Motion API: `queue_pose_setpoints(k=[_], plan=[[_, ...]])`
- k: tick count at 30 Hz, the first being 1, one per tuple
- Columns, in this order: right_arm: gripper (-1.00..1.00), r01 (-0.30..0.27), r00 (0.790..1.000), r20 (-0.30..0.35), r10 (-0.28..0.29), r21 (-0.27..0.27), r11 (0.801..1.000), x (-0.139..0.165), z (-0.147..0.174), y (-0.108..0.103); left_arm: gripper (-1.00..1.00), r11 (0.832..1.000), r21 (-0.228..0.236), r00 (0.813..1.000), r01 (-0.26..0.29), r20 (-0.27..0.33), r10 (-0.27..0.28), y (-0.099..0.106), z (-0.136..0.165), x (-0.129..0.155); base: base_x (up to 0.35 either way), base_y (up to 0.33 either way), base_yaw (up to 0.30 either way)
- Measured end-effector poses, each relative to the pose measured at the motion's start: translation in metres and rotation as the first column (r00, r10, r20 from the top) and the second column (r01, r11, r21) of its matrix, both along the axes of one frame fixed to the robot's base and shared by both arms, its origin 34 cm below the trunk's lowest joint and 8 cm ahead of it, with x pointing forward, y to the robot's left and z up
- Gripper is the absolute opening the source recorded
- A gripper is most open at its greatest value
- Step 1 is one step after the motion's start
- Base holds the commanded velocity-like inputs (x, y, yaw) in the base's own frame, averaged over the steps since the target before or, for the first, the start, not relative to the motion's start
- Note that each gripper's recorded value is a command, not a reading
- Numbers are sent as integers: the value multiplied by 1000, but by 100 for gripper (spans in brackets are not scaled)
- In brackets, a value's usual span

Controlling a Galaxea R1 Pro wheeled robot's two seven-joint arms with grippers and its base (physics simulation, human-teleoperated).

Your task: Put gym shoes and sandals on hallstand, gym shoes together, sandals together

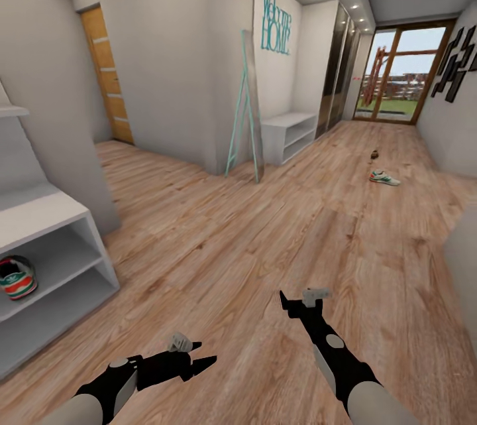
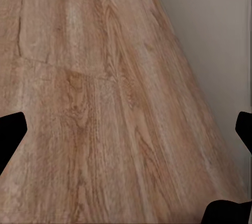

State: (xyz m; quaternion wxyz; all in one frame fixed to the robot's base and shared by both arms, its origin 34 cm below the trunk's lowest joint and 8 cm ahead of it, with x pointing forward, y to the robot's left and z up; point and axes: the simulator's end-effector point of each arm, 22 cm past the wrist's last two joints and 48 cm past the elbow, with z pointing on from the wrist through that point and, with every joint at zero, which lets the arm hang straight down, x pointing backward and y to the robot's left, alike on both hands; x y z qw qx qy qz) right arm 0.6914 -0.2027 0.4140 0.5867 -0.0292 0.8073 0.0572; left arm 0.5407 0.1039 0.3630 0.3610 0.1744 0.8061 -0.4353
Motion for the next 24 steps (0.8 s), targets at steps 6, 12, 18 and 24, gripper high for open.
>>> queue_pose_setpoints(k=[6, 12, 18, 24], plan=[[100, 0, 1000, 0, 0, 0, 1000, 0, 0, 0, 100, 1000, 0, 1000, 0, 0, 0, 0, 0, 0, 0, 0, -293], [100, 0, 1000, 0, 0, 0, 1000, 0, 0, 0, 100, 1000, 0, 1000, 0, 0, 0, 0, 0, 0, 21, 0, -293], [100, 1, 1000, 1, -1, 0, 1000, 0, 0, 0, 100, 1000, 0, 1000, 0, 1, 0, 0, 0, 0, 197, 0, -292], [100, 1, 1000, 1, -1, 0, 1000, 0, 0, 0, 100, 1000, 0, 1000, 0, 2, 0, 0, 1, 0, 315, 0, -293]])
